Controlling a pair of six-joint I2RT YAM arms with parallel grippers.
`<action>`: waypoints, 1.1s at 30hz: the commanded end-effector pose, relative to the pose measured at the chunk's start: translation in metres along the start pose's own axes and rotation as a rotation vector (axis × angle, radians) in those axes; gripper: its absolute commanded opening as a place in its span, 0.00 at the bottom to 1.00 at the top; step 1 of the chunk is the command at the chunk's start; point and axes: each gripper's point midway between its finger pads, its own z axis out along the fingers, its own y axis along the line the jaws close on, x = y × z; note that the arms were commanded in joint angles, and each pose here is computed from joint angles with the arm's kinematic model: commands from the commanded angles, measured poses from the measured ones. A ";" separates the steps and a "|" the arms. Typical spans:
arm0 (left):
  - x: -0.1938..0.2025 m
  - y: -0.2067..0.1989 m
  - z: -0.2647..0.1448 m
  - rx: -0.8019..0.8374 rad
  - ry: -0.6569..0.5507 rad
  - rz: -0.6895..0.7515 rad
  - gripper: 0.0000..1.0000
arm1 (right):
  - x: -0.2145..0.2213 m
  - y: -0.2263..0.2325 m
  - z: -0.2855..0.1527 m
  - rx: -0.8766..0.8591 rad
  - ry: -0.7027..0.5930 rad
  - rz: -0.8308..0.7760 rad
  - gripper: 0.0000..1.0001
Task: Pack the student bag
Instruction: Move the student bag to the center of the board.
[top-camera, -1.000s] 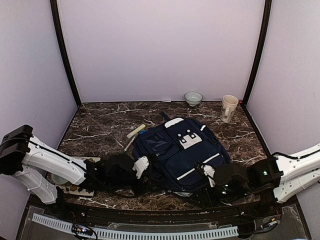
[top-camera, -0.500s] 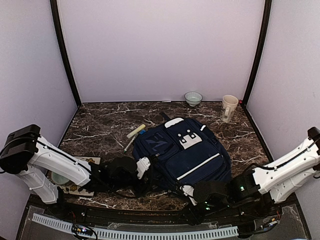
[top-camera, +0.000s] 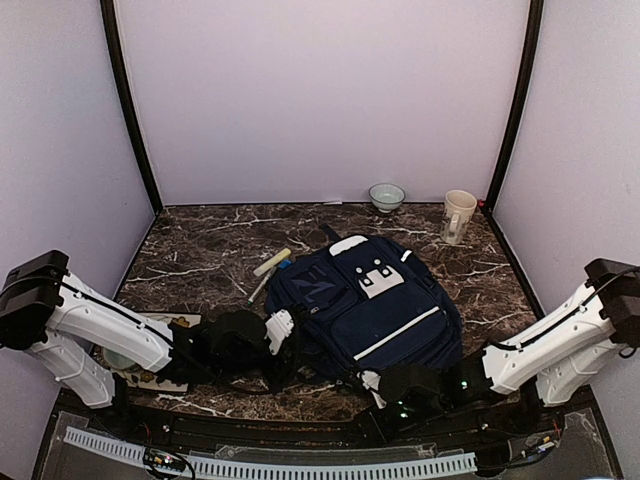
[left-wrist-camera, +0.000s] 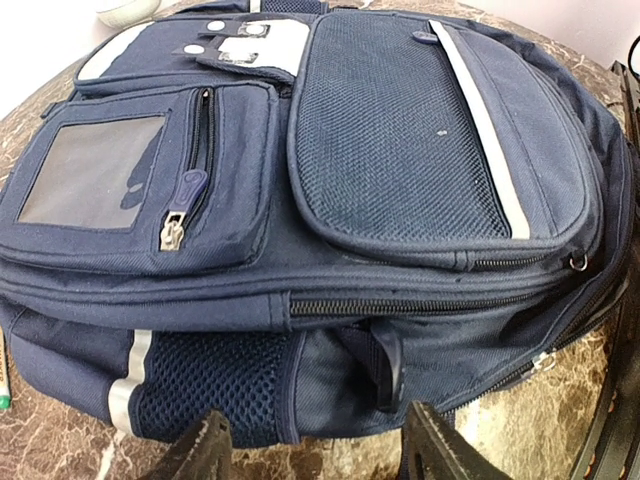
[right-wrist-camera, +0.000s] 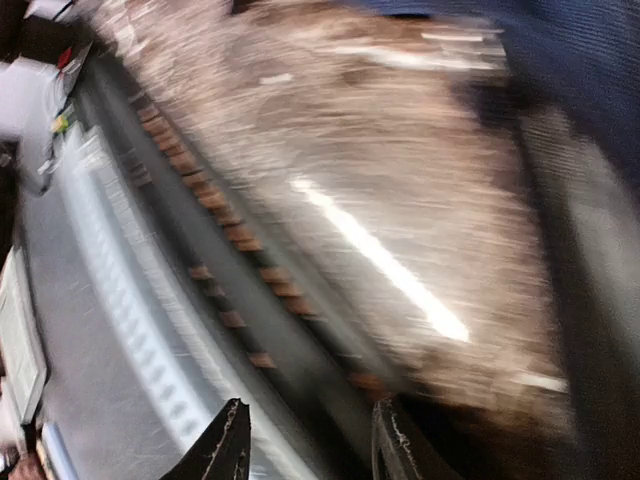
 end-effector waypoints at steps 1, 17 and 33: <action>-0.004 0.002 -0.009 0.009 -0.024 0.002 0.61 | 0.009 -0.063 -0.016 0.200 -0.022 0.107 0.43; -0.015 -0.021 -0.004 0.108 -0.105 0.139 0.64 | -0.053 -0.182 -0.113 0.433 -0.491 0.325 0.49; -0.030 -0.065 0.044 0.239 -0.095 0.519 0.64 | -0.070 -0.171 -0.115 0.329 -0.428 0.258 0.56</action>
